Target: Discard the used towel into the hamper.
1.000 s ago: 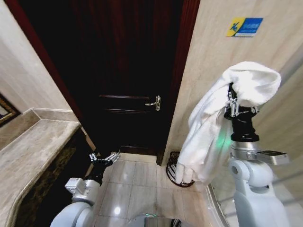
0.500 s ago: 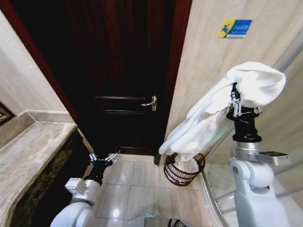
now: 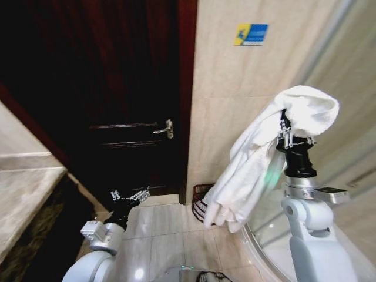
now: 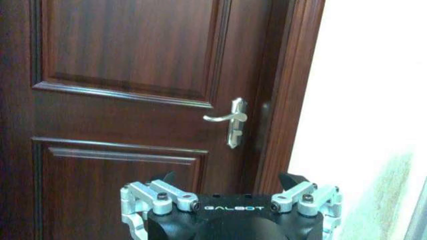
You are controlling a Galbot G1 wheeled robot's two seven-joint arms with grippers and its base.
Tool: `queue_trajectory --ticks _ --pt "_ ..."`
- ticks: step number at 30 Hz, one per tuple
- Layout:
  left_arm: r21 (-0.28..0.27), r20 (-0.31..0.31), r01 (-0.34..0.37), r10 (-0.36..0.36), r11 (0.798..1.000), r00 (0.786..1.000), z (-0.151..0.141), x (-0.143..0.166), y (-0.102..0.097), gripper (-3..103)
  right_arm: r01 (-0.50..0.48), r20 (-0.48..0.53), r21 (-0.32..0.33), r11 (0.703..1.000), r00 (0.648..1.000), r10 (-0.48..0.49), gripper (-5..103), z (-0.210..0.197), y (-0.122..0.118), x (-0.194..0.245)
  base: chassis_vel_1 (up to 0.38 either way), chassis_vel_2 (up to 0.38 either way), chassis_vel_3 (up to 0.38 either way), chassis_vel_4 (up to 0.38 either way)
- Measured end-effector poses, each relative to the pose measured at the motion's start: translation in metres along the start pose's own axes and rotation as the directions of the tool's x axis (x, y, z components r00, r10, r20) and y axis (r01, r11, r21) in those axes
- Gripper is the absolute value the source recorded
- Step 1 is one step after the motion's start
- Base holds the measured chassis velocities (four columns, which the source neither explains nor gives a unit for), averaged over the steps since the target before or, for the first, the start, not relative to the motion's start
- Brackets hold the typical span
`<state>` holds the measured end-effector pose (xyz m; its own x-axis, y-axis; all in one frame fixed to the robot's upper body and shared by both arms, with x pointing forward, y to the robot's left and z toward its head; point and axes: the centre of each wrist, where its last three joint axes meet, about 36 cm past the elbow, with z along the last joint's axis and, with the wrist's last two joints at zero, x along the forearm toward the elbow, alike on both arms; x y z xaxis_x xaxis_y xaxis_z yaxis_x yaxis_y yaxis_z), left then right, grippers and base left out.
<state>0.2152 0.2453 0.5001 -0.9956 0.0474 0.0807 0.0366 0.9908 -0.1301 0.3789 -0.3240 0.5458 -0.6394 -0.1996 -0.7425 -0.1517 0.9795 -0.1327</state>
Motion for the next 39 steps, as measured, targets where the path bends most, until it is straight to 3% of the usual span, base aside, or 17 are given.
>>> queue_trajectory --ticks 5,11,21,27,39 --pt "0.000 0.000 0.000 0.000 1.000 1.000 0.000 0.000 0.000 100 0.006 0.006 -0.015 1.000 1.000 -0.006 18 0.010 -0.010 -0.009 0.000 0.000 0.000 0.000" --pt "0.000 0.000 0.000 0.000 1.000 1.000 0.000 0.000 0.000 100 0.016 0.007 -0.049 0.999 1.000 -0.016 18 0.020 -0.006 -0.013 0.000 0.000 0.000 0.000" --pt "0.000 0.000 0.000 0.000 1.000 1.000 0.000 0.000 0.000 100 0.028 0.002 -0.049 0.998 1.000 -0.028 18 0.043 -0.019 -0.023 0.000 0.000 0.000 0.000" --pt "0.000 0.000 0.000 0.000 1.000 1.000 0.000 0.000 0.000 100 0.052 0.003 -0.087 0.995 0.999 -0.052 18 0.070 -0.017 -0.030 0.000 0.000 0.000 0.000" --pt "0.000 0.000 0.000 0.000 1.000 1.000 0.000 0.000 0.000 100 0.059 0.023 -0.099 0.993 0.998 -0.057 18 0.111 -0.021 -0.062 0.000 0.000 0.000 0.000"
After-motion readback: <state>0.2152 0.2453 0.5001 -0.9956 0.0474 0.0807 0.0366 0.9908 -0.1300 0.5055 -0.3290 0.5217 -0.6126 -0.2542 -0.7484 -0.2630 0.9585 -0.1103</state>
